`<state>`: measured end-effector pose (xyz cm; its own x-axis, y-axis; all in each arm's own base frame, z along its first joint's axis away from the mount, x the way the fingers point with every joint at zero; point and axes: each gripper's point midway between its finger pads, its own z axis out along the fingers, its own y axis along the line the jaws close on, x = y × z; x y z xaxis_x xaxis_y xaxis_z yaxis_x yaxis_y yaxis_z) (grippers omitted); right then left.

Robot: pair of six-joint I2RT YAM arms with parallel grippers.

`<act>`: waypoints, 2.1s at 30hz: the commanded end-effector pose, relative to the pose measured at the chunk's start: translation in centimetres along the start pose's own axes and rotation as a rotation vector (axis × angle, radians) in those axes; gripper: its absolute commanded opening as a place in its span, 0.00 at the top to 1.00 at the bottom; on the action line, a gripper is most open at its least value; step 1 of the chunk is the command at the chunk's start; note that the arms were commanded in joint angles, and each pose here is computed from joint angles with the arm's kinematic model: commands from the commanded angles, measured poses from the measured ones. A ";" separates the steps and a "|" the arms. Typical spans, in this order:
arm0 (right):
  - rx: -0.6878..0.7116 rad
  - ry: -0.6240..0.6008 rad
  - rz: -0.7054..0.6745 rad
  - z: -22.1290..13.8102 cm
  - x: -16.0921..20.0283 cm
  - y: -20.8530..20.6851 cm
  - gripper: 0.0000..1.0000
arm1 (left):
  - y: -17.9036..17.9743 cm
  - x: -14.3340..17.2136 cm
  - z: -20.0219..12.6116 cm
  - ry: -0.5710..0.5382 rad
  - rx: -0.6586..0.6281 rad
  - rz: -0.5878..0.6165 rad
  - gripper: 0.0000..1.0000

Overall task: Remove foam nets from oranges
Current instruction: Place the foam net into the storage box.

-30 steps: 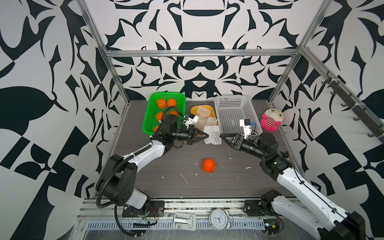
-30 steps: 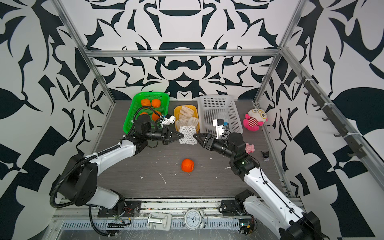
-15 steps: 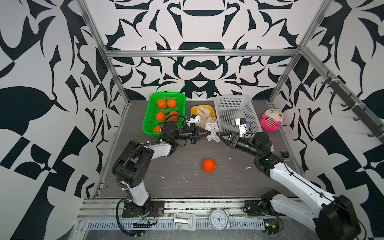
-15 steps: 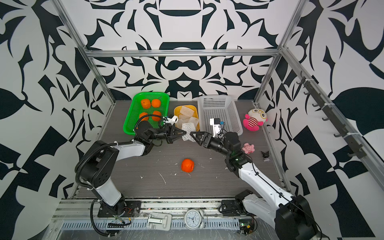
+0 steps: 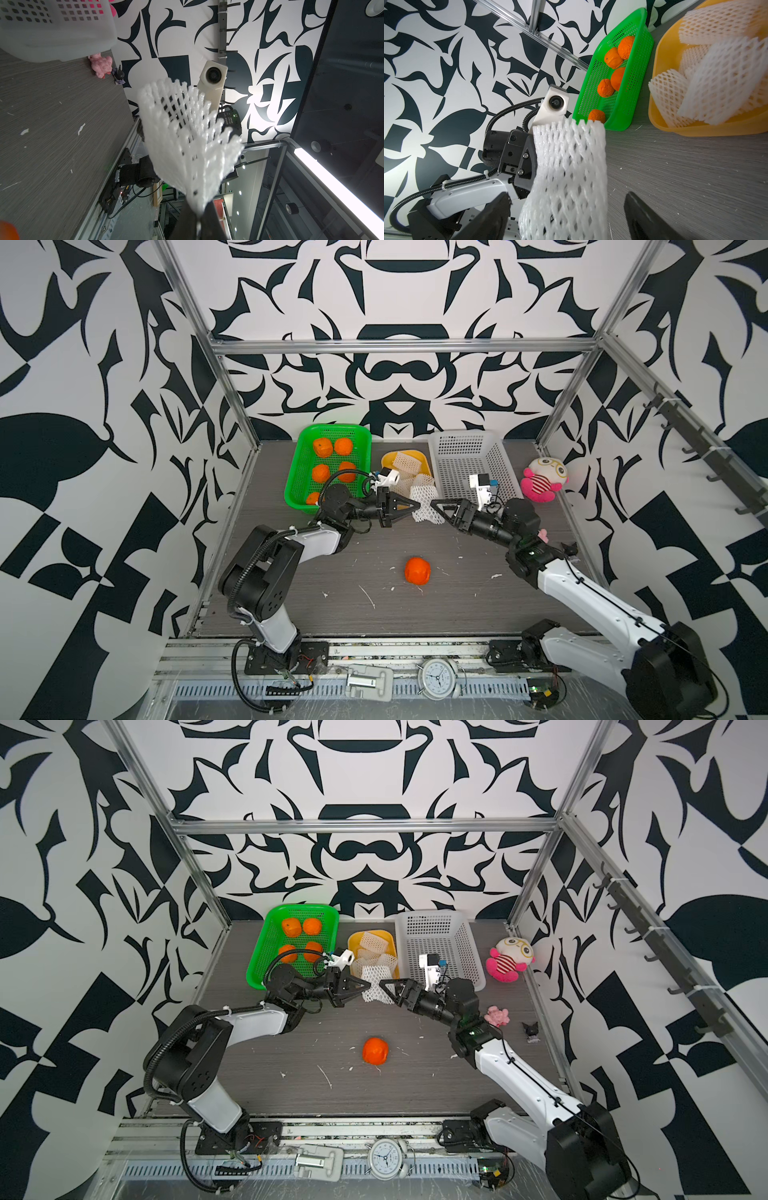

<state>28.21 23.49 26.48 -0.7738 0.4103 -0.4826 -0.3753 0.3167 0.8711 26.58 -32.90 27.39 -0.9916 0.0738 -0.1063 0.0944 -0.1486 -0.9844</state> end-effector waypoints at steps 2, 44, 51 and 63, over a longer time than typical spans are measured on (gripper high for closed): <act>-0.132 -0.023 -0.025 0.6 -2.0 3.7 0.13 | -1.6 0.6 -0.3 0.008 0.027 0.058 0.96; 0.330 0.081 -0.104 17.4 -14.1 -8.8 1.00 | 2.6 -3.1 -13.3 -0.328 -0.688 0.202 0.01; 0.403 0.058 -0.080 21.2 -16.3 -12.7 1.00 | 3.4 -3.4 -14.2 -0.338 -0.748 0.200 0.01; 0.458 0.060 -0.065 23.6 -15.9 -16.9 1.00 | 3.9 -3.2 -14.4 -0.330 -0.763 0.192 0.01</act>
<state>58.02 31.68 13.77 -0.8333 0.3130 -0.4556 -0.1261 0.6948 0.7080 31.30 -19.69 21.29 -0.9210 -0.2008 -0.3339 0.1642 0.5772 -0.7999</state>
